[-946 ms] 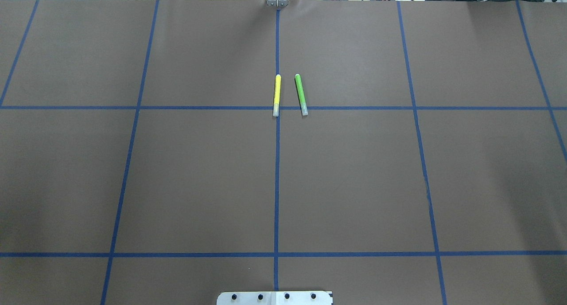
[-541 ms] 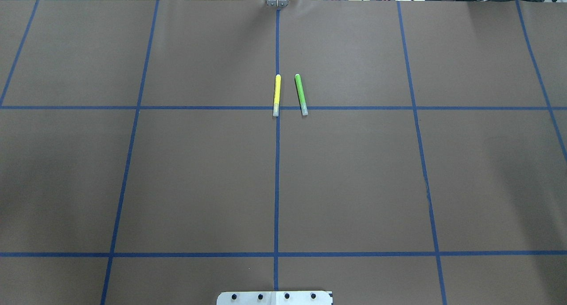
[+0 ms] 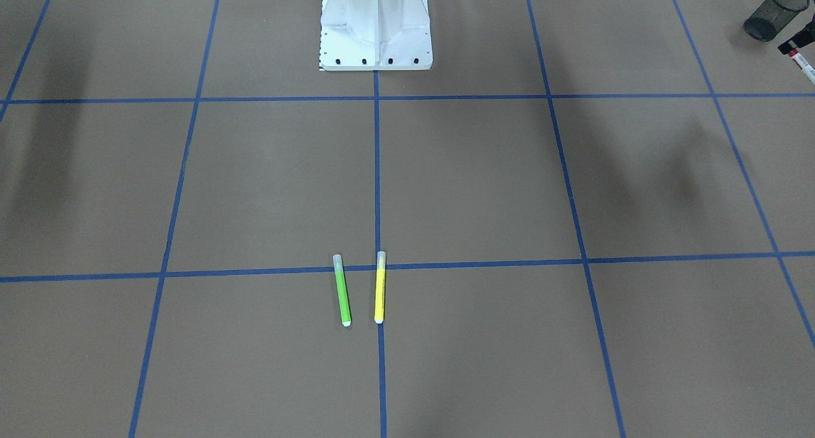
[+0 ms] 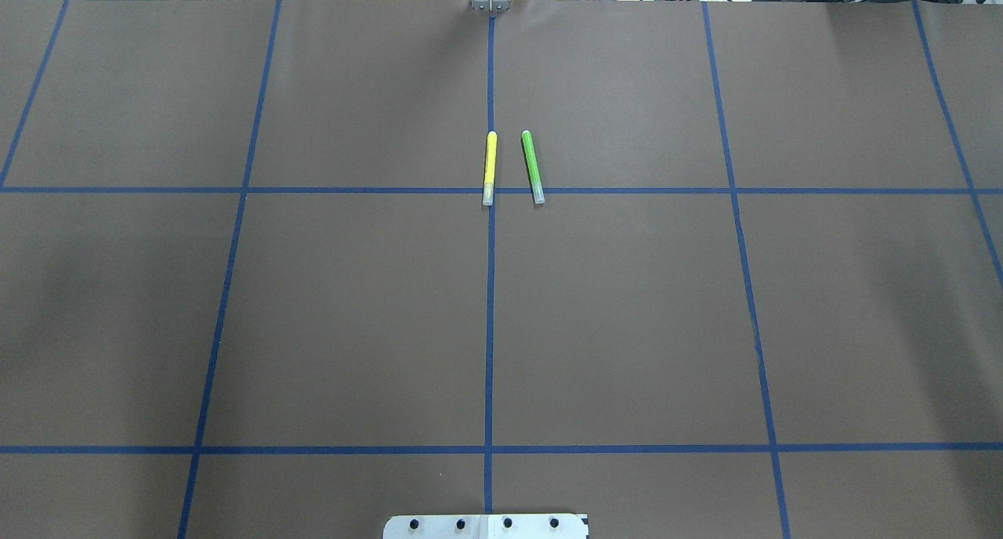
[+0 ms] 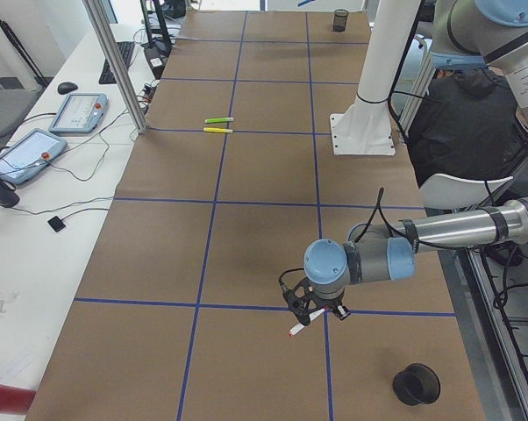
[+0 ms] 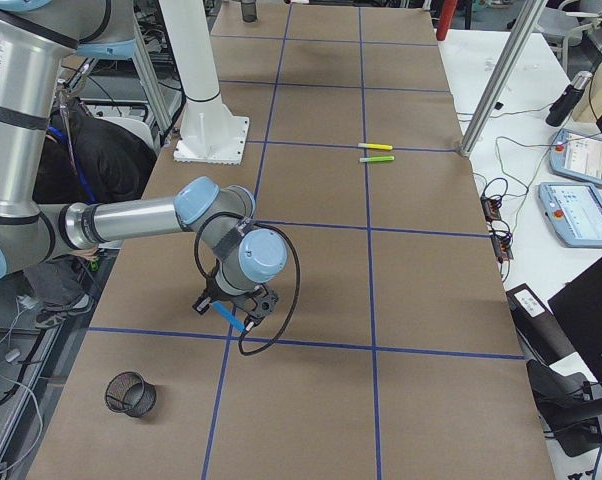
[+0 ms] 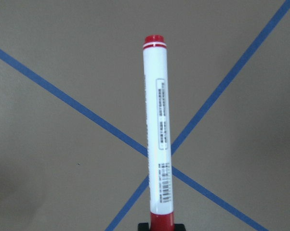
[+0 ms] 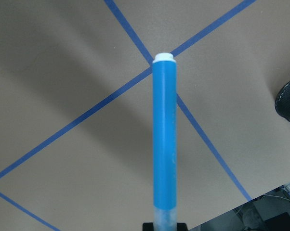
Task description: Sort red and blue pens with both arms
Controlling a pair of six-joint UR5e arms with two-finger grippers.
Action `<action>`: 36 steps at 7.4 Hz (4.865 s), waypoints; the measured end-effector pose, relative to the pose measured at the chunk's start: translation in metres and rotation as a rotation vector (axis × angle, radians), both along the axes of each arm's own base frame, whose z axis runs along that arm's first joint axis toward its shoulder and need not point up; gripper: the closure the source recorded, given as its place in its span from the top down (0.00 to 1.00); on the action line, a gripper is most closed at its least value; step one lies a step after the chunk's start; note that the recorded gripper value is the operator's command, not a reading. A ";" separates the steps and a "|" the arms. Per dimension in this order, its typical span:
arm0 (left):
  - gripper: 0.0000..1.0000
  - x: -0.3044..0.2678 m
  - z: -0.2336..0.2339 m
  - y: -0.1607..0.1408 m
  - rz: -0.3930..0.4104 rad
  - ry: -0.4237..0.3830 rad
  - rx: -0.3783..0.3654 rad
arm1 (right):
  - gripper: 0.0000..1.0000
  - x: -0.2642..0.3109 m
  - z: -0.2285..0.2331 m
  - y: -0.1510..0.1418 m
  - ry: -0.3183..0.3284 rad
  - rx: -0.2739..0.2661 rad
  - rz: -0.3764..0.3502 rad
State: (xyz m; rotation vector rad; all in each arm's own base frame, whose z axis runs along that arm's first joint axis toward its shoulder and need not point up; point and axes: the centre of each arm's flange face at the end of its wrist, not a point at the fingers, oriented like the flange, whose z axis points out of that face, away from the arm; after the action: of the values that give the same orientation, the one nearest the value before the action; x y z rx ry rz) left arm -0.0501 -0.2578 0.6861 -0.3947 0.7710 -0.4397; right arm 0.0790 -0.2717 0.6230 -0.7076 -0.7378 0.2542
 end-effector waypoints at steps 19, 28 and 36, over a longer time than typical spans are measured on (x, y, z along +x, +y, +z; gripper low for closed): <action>0.00 -0.084 0.119 0.173 0.095 0.469 -0.610 | 0.00 0.017 0.053 0.067 -0.293 -0.240 -0.102; 0.00 -0.085 0.132 0.188 0.126 0.483 -0.637 | 0.00 0.020 0.053 0.068 -0.309 -0.216 -0.104; 0.00 -0.107 0.142 0.208 0.214 0.374 -0.574 | 0.00 0.023 0.054 0.070 -0.317 -0.206 -0.096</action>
State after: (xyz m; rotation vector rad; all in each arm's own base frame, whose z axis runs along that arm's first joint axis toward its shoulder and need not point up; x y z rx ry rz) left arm -0.1575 -0.0500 0.8282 -1.1092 0.9456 -0.3846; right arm 0.1020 -0.2013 0.6772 -0.9900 -0.9850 0.1317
